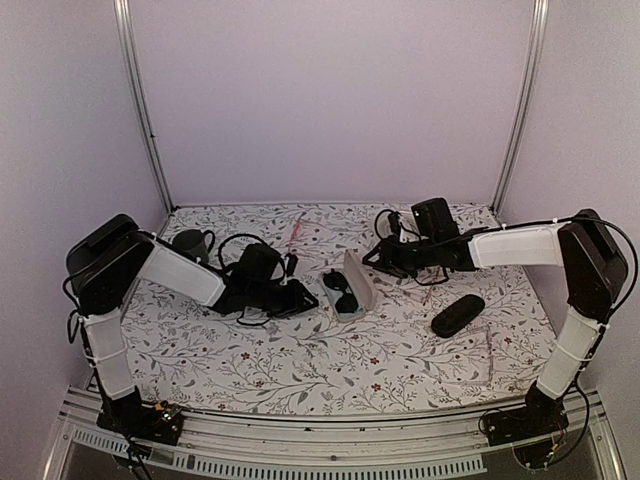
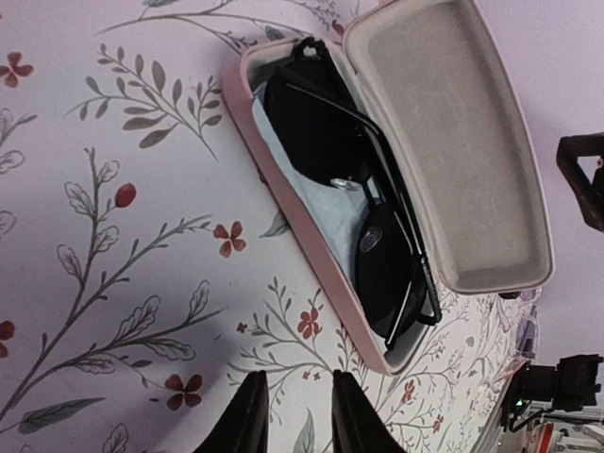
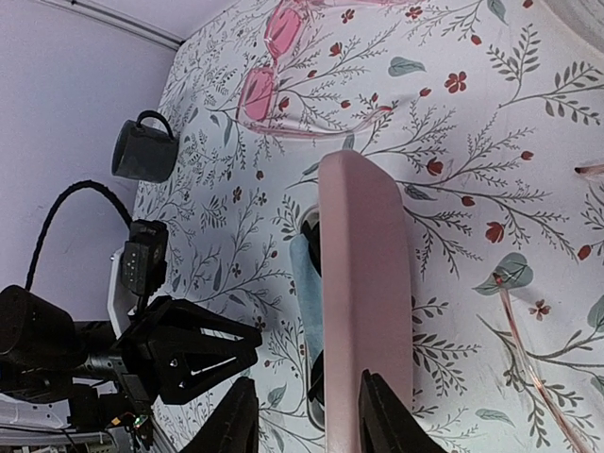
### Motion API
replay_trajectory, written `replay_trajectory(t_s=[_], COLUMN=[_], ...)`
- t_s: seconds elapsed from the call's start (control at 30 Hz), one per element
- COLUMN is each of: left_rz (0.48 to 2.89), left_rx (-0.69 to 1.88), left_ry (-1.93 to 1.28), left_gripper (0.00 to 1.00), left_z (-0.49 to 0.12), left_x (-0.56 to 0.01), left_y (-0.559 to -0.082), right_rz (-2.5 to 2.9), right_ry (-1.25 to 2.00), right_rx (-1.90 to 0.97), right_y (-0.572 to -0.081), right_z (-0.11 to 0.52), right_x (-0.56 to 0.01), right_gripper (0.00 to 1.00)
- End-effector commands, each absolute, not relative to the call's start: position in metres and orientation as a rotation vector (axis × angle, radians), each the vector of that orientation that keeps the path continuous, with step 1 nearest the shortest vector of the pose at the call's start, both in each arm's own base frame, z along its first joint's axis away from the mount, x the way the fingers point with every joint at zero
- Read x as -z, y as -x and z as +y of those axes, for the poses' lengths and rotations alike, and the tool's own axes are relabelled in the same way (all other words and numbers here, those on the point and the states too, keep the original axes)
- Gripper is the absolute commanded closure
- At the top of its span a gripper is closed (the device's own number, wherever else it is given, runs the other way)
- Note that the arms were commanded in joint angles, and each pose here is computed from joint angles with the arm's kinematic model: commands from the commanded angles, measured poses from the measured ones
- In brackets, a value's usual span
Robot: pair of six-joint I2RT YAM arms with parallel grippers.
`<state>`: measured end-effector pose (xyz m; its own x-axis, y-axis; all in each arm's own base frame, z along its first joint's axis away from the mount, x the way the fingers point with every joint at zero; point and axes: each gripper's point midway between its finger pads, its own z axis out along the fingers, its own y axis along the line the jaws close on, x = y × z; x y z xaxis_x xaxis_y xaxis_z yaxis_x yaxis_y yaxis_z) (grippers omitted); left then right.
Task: Organize the sunglasses
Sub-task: Close the case with sunglasses at the center of the board.
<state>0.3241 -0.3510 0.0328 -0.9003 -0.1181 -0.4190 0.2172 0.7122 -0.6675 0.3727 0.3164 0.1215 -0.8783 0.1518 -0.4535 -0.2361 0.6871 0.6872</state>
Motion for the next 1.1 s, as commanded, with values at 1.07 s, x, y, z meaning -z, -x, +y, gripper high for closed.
replay_trajectory(t_s=[1.07], left_rz=[2.495], left_rx=[1.194], left_ry=[-0.137], left_gripper=[0.84], left_z=[-0.387], left_x=[-0.015], left_y=[-0.34], right_rz=[2.482], right_ry=[0.093], right_rx=[-1.179], right_y=[-0.365], right_z=[0.332], right_x=[-0.086], right_gripper=[0.8])
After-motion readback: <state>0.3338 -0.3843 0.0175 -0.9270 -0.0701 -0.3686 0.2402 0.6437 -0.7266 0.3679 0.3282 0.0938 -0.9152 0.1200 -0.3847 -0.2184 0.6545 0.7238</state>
